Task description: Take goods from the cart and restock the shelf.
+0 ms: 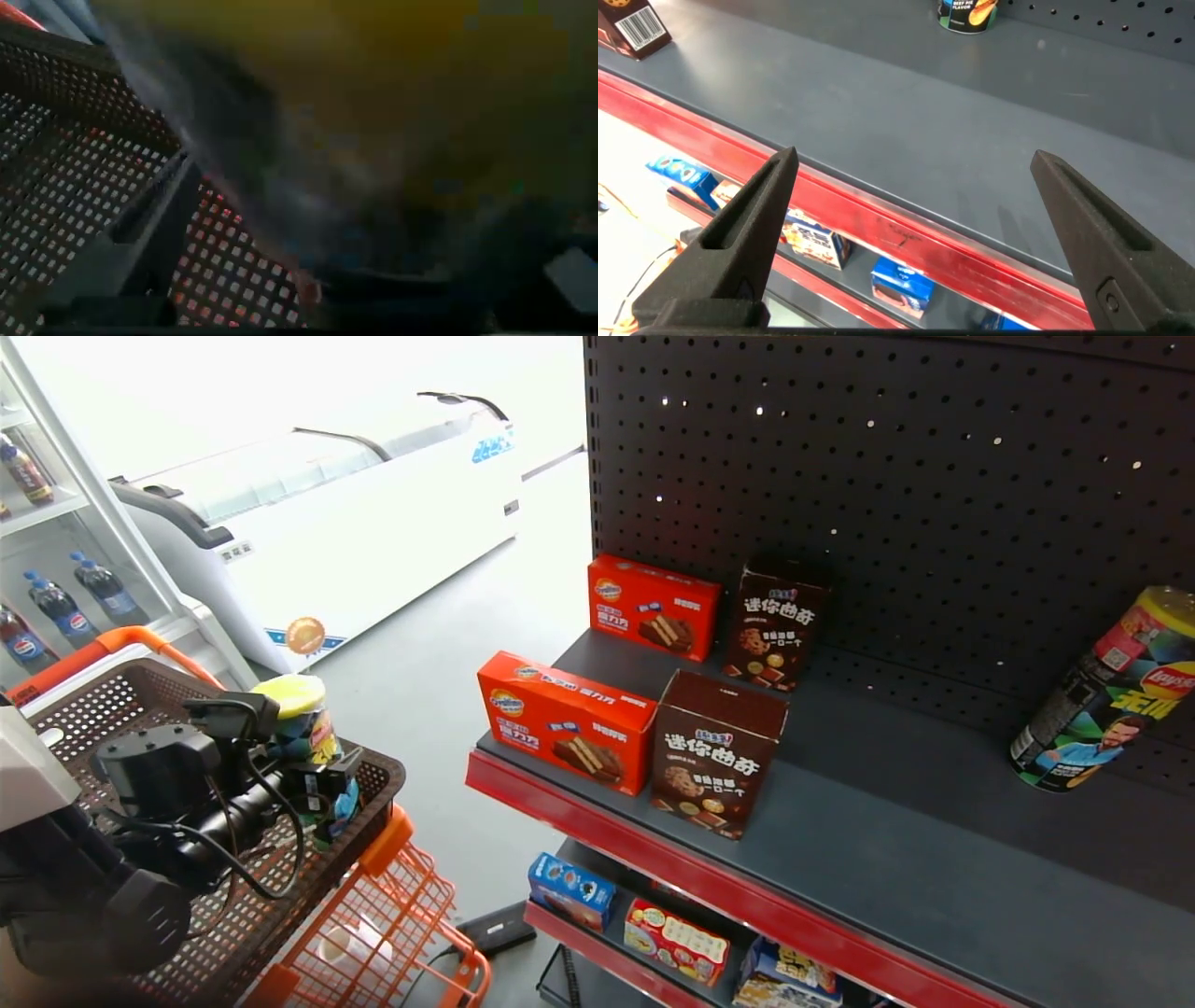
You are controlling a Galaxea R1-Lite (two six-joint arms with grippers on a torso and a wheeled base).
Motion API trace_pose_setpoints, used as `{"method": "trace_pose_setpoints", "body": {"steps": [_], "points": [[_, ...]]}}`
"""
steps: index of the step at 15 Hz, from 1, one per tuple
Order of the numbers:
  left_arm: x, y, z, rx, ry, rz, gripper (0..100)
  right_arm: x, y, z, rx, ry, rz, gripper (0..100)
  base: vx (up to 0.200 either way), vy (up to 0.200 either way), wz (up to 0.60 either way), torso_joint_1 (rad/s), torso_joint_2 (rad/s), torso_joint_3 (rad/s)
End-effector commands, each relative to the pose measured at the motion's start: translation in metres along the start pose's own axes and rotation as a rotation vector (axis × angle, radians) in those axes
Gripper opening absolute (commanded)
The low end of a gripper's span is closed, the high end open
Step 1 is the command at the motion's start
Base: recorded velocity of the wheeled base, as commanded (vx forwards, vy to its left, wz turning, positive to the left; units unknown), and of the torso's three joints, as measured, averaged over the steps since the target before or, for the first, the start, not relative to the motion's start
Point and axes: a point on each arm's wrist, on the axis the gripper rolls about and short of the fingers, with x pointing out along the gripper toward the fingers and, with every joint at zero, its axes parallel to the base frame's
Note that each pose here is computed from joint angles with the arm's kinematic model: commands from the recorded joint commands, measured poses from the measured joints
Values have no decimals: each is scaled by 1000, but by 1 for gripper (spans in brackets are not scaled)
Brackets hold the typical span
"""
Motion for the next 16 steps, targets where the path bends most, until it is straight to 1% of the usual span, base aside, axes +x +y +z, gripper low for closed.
{"method": "trace_pose_setpoints", "body": {"steps": [1, 3, 5, 8, 9, 12, 13, 14, 15, 16], "points": [[7, -5, -4, 5, 15, -16, 0, 0, 0, 0, -1, 1, 0, 100, 0, 0, 0, 0, 0, 0], [6, -11, -2, 6, 10, -32, 0, 0, 0, 0, -1, 1, 0, 100, 0, 0, 0, 0, 0, 0], [4, -13, 2, 11, -8, -37, 0, 0, 0, 0, -1, 1, 0, 100, 0, 0, 0, 0, 0, 0], [-11, -13, 29, 13, -86, -38, 0, 0, 0, 0, -1, 1, 0, 100, 0, 0, 0, 0, 0, 0], [-18, -12, 42, 15, -132, -34, 0, 0, 0, 0, -1, 1, 0, 100, 0, 0, 0, 0, 0, 0], [-41, -17, 82, 24, -275, -48, 0, 0, 0, 0, -1, 1, 0, 100, 0, 0, 0, 0, 0, 0], [-48, -19, 90, 28, -305, -56, 0, 0, 0, 0, -1, 1, 0, 100, 0, 0, 0, 0, 0, 0], [-59, -27, 97, 42, -314, -84, 0, 0, 0, 0, -1, 1, 0, 100, 0, 0, 0, 0, 0, 0], [-68, -31, 101, 43, -312, -106, 0, 0, 0, 0, -1, 1, 0, 100, 0, 0, 0, 0, 0, 0], [-76, -34, 109, 37, -330, -130, 0, 0, 0, 0, -1, 1, 0, 100, 0, 0, 0, 0, 0, 0]]}}
